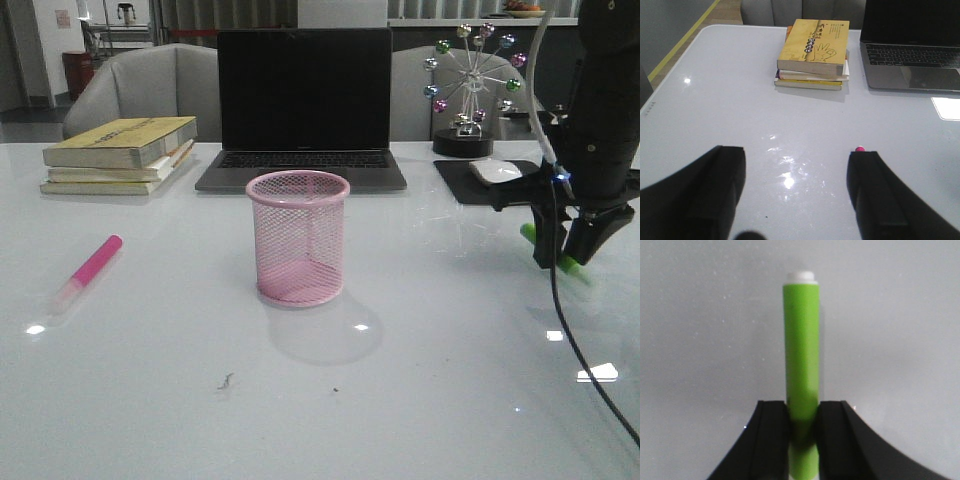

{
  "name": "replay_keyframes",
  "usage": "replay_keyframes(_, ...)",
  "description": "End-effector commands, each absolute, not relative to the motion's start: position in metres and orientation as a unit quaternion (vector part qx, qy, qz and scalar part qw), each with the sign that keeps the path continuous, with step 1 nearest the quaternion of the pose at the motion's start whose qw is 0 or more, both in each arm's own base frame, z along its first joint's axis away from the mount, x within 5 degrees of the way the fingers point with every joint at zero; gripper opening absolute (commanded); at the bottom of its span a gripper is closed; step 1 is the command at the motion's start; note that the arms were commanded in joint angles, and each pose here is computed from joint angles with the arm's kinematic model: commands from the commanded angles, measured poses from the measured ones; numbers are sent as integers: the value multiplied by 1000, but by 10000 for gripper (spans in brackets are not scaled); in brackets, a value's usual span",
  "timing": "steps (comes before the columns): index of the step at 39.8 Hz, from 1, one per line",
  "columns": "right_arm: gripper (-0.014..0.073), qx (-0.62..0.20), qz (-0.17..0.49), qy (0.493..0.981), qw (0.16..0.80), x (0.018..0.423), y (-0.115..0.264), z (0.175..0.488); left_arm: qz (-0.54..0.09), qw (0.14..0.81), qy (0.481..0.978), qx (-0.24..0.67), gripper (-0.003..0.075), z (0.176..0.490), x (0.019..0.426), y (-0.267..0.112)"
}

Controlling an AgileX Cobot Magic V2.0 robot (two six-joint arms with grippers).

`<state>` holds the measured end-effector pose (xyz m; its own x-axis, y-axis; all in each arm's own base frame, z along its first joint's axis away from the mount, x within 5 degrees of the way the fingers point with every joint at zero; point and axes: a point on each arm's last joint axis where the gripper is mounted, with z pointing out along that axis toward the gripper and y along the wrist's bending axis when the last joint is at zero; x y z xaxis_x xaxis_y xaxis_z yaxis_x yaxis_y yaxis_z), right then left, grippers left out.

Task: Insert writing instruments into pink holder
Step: 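Lift the green marker with the right gripper over the pink holder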

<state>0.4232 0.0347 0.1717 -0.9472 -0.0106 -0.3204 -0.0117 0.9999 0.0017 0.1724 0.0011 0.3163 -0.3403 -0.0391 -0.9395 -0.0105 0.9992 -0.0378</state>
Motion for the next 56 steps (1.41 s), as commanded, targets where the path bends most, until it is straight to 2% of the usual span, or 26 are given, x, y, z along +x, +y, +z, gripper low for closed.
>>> replay_keyframes(1,53,-5,14,957,288,421,35,247,-14,624,781,-22,500,336,175,2)
replay_keyframes(13,53,-12,63,869,490,385,52,360,-14,624,781,-22,500,336,175,2)
replay_keyframes(19,53,-56,107,806,579,361,91,383,-14,624,781,-22,500,336,175,2)
replay_keyframes(28,57,-114,176,733,647,343,154,369,-14,624,781,-22,500,337,175,2)
replay_keyframes(32,57,-130,194,722,652,341,174,357,-14,624,781,-22,500,337,175,2)
replay_keyframes(43,57,-160,204,748,612,351,208,312,-14,625,780,-22,500,337,175,2)
replay_keyframes(56,57,-180,205,768,580,355,229,279,-14,634,773,-22,500,339,175,2)
